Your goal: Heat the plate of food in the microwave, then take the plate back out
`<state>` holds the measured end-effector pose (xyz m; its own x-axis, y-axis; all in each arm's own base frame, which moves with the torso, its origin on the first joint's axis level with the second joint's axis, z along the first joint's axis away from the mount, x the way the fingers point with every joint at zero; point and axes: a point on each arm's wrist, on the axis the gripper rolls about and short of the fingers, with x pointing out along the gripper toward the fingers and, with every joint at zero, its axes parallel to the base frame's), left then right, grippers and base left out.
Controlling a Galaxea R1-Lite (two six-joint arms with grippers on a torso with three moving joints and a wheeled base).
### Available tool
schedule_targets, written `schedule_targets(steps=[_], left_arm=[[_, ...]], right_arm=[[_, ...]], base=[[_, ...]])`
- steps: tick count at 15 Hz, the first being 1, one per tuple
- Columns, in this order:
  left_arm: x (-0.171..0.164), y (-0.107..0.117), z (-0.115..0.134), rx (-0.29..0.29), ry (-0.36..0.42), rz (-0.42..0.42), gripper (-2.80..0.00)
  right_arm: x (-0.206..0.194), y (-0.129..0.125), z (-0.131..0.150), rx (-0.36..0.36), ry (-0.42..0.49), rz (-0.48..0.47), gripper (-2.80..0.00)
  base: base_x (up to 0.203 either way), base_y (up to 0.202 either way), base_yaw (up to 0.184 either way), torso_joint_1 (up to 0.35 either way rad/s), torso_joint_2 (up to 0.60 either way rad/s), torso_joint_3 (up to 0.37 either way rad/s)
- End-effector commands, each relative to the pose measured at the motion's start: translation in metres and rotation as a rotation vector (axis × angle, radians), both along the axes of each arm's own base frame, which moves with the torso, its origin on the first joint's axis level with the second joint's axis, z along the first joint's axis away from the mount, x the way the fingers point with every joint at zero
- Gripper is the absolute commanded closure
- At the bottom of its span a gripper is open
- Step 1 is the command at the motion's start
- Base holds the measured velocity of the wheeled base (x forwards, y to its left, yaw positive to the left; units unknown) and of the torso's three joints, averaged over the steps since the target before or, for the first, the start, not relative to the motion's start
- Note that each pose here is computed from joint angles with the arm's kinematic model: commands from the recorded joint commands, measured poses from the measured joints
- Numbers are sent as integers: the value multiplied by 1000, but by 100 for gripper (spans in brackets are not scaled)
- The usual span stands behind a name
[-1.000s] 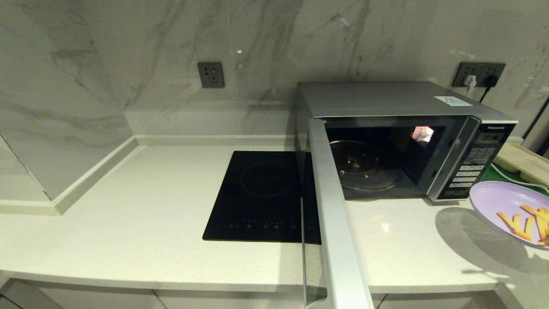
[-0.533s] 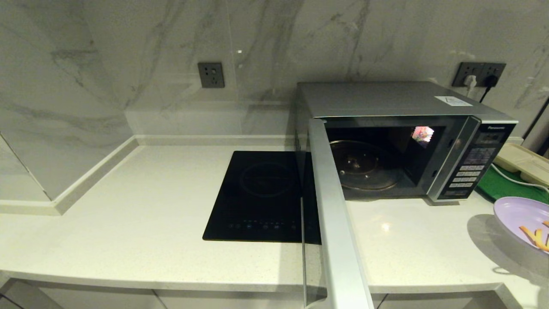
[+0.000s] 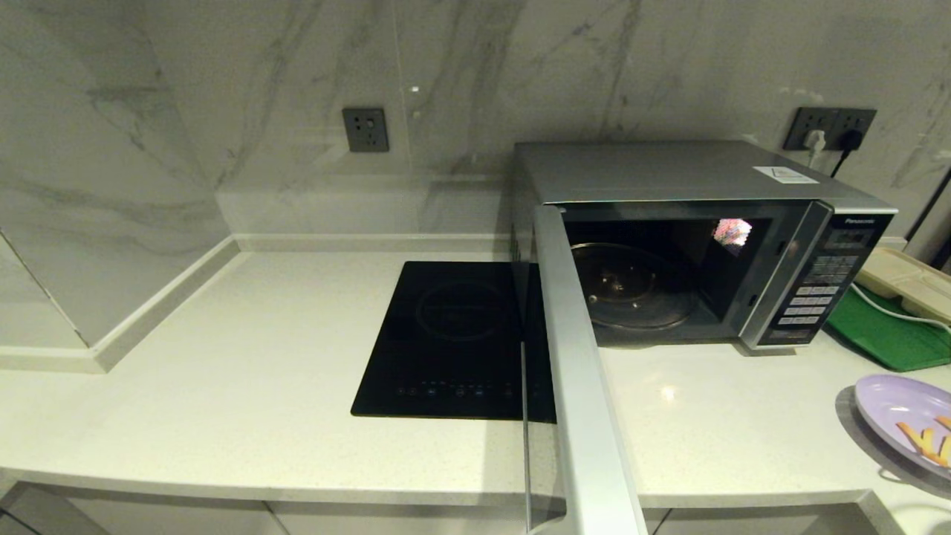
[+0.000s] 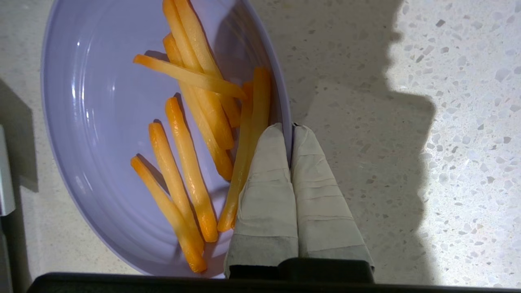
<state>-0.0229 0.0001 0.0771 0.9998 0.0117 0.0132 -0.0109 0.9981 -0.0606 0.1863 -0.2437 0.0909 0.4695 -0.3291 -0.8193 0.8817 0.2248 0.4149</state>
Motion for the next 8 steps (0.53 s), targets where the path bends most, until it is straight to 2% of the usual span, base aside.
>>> schedule_targets(steps=[1, 8], left_arm=[[0, 0, 0, -1, -1, 1, 0], [0, 0, 0, -1, -1, 1, 0]], right_arm=[[1, -3, -8, 18, 16, -2, 0], [2, -10, -20, 11, 23, -5, 0]], base=[[0, 0, 0, 0, 0, 0], [0, 0, 0, 0, 0, 0]])
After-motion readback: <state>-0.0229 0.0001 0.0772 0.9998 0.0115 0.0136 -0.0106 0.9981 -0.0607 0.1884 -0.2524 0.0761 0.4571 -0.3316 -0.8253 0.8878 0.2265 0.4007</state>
